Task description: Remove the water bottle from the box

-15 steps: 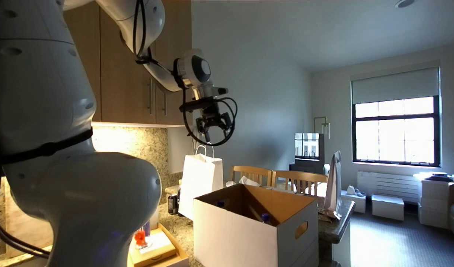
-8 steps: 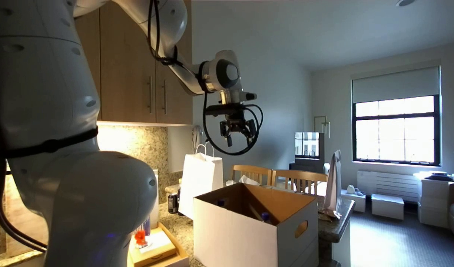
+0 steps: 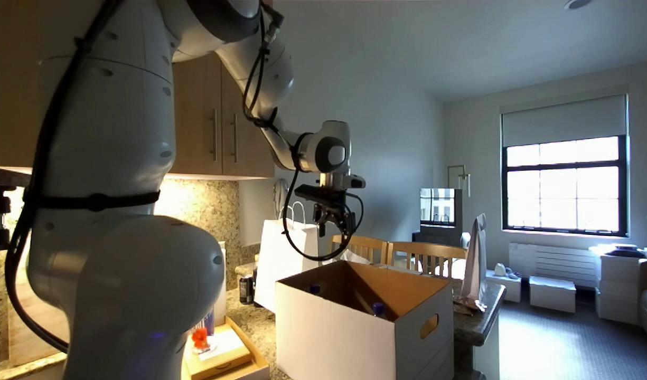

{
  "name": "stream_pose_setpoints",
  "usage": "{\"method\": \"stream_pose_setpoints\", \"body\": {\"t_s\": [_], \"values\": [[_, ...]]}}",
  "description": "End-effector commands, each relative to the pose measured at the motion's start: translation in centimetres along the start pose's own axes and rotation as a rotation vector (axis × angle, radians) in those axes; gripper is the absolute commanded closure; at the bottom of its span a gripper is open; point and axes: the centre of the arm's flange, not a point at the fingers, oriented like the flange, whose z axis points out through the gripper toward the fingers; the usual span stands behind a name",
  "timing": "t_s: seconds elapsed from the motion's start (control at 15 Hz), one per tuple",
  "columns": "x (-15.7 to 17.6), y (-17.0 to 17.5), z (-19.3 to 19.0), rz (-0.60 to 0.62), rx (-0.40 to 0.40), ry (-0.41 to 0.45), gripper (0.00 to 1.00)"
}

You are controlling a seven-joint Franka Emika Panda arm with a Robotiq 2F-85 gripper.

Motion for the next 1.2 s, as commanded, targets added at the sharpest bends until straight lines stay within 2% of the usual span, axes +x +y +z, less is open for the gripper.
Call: {"method": "stream_pose_setpoints", "body": {"t_s": [0.0,0.4,0.8,1.13], "values": [[1.0,-1.8,4.7,0.091,0.033,-0.046,0.00],[0.9,-1.2,9.6,0.232,-0.001,-0.140,0.00],[0.5,-2.1,13.5,0.223,0.001,-0.224,0.00],[0.1,-1.1,15.7,0.264,0.033,-0.268,0.00]]}}
